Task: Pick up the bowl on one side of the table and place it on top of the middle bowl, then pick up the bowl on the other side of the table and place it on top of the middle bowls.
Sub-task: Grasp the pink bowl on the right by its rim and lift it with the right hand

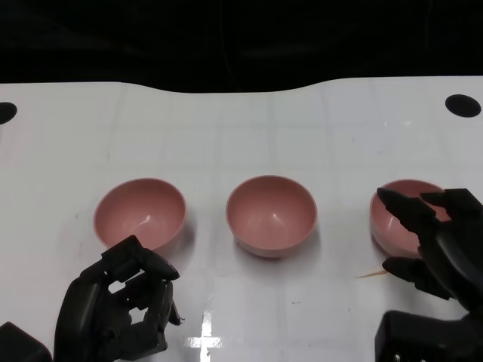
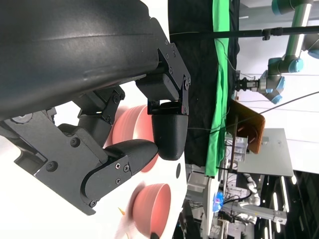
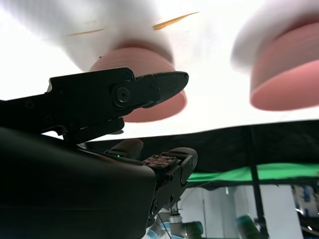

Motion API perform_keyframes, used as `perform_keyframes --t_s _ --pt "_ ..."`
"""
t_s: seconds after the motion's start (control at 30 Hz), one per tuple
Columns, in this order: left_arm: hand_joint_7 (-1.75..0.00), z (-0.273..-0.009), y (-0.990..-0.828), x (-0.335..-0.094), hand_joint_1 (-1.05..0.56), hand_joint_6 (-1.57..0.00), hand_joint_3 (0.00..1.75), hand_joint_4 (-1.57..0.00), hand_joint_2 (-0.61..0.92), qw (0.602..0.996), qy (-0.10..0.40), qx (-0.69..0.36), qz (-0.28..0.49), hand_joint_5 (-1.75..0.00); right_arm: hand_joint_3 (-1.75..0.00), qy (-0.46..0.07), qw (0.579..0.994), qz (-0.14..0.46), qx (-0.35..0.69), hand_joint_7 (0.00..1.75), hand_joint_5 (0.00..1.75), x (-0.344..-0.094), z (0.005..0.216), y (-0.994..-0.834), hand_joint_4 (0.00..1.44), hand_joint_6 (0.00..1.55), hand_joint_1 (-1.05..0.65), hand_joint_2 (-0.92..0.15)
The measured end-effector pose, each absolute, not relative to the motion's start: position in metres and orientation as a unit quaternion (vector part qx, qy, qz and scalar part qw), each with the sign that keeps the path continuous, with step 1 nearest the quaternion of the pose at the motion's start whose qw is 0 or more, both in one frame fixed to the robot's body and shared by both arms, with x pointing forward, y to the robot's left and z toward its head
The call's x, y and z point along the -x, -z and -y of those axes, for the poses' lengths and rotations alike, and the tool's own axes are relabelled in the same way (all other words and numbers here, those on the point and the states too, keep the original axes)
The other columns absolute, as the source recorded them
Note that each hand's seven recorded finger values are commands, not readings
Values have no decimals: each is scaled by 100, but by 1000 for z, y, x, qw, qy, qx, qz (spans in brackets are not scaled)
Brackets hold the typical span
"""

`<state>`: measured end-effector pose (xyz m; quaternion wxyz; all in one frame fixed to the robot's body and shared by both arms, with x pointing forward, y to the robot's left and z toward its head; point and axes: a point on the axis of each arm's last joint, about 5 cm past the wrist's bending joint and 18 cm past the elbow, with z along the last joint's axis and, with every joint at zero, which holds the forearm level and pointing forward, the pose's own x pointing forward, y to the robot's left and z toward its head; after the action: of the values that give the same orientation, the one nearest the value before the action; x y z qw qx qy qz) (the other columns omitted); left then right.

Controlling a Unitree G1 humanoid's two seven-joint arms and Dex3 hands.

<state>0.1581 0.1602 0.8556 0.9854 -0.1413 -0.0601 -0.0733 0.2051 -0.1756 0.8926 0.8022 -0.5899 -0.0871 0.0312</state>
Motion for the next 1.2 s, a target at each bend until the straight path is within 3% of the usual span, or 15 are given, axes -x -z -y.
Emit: perform_keyframes --t_s 0.5,0.77,0.87,0.9,0.93,0.97,1.0,1.1,1.17,1.2 --pt "-148 -157 -859 -159 -24 -77 109 -85 52 985 75 146 61 -173 0 -81 768 -9 636 1 26 -237 175 -873 25 34 -62 -87" --pt "-147 -157 -860 -159 -24 -79 106 -87 53 985 71 147 64 -171 -3 -117 752 -35 648 5 14 -249 172 -866 57 58 -53 -92" --pt "-147 -156 -861 -159 -25 -79 107 -87 52 984 72 147 65 -171 -4 -127 742 -23 658 8 22 -256 172 -869 76 69 -47 -92" --pt "-146 -156 -861 -159 -24 -79 107 -87 52 984 71 146 66 -171 -3 -127 742 -13 658 11 43 -258 172 -869 89 85 -36 -91" --pt "-146 -156 -861 -159 -25 -78 107 -86 52 985 70 146 66 -171 -6 -125 747 4 653 24 95 -258 173 -867 87 101 -27 -91" --pt "-144 -155 -862 -159 -24 -78 107 -85 53 985 69 144 65 -171 -9 -119 756 24 643 70 142 -257 174 -865 81 95 -21 -92" --pt "-144 -155 -862 -159 -24 -78 107 -85 53 985 68 143 65 -171 -16 -114 763 44 635 98 158 -257 175 -862 84 87 -20 -92" --pt "-143 -154 -861 -158 -24 -79 107 -84 53 985 68 145 64 -171 -26 -94 769 93 626 159 173 -258 176 -860 89 70 -19 -92" --pt "-142 -153 -861 -158 -25 -79 106 -84 52 985 68 146 64 -171 -30 -83 766 115 627 171 174 -258 176 -859 91 67 -20 -87" --pt "-141 -153 -861 -158 -25 -79 106 -84 52 985 68 147 65 -171 -44 -77 766 126 625 172 174 -258 175 -858 91 68 -20 -78"
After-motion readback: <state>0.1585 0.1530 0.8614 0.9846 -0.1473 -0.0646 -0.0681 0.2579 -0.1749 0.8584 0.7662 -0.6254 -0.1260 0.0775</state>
